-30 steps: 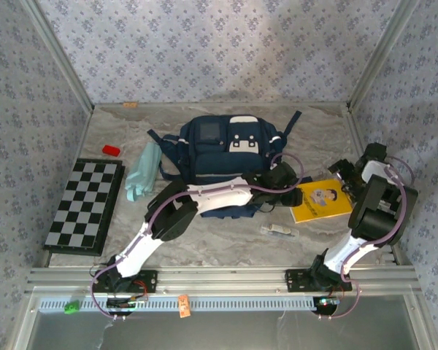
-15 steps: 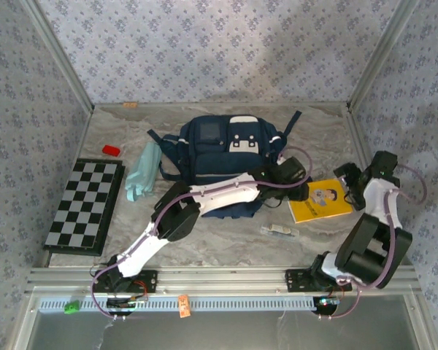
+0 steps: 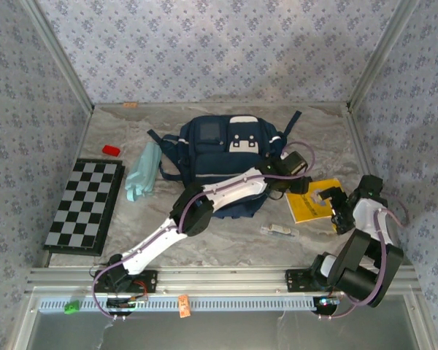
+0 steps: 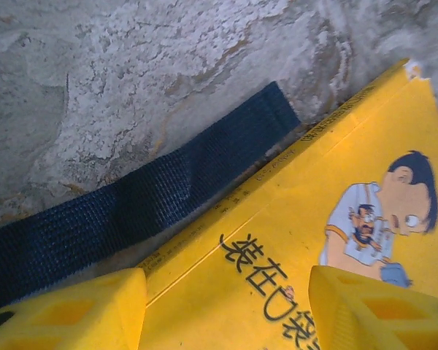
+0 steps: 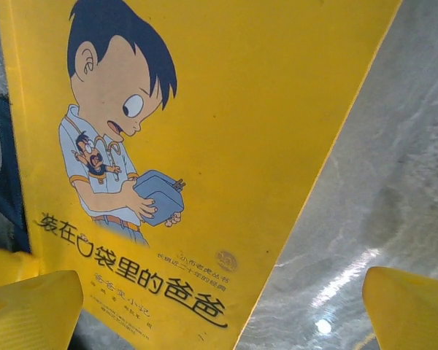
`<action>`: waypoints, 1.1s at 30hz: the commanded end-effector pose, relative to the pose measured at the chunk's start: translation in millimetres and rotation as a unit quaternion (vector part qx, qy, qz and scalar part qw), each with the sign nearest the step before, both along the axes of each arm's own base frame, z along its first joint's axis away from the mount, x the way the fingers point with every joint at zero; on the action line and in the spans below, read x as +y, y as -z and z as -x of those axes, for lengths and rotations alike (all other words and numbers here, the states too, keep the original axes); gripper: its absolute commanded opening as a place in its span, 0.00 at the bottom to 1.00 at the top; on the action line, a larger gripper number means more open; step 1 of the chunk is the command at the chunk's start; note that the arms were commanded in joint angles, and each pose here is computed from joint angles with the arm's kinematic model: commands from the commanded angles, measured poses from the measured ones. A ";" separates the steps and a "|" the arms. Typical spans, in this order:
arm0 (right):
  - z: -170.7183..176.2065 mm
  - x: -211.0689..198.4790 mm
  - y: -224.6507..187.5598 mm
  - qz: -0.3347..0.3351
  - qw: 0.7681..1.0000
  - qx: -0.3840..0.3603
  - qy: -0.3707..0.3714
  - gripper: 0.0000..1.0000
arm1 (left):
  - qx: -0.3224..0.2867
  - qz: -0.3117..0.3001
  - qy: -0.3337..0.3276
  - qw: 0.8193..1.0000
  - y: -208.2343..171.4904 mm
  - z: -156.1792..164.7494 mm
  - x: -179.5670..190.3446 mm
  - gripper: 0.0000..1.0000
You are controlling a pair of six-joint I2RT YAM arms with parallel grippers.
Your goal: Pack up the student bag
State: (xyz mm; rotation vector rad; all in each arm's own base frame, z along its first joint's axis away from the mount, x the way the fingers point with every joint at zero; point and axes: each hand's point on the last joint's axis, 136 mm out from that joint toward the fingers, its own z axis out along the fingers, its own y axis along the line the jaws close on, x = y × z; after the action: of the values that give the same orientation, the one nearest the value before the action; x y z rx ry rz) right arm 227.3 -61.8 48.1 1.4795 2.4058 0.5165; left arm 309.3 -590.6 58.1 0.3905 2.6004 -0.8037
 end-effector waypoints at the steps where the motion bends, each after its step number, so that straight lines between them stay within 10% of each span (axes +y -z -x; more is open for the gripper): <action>1: -11.8 6.4 -0.9 -0.022 0.999 -0.025 -0.004 1.00 | -0.004 0.002 0.006 1.000 -4.6 -2.9 -3.2 0.61; 22: -87.4 4.1 -29.3 -0.027 0.990 -0.091 -0.100 1.00 | 0.063 -0.043 -0.011 0.997 -32.2 53.5 36.9 0.54; 33: -21.9 -3.2 -8.9 -0.004 0.996 0.019 -0.084 0.89 | 0.051 -0.041 -0.050 0.997 -26.0 19.9 49.9 0.52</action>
State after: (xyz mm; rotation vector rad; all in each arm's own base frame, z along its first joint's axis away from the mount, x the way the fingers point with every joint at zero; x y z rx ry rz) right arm 278.0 -74.3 70.7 1.2685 2.4849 0.5622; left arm 274.8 -543.7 78.1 0.2953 2.7494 -0.6930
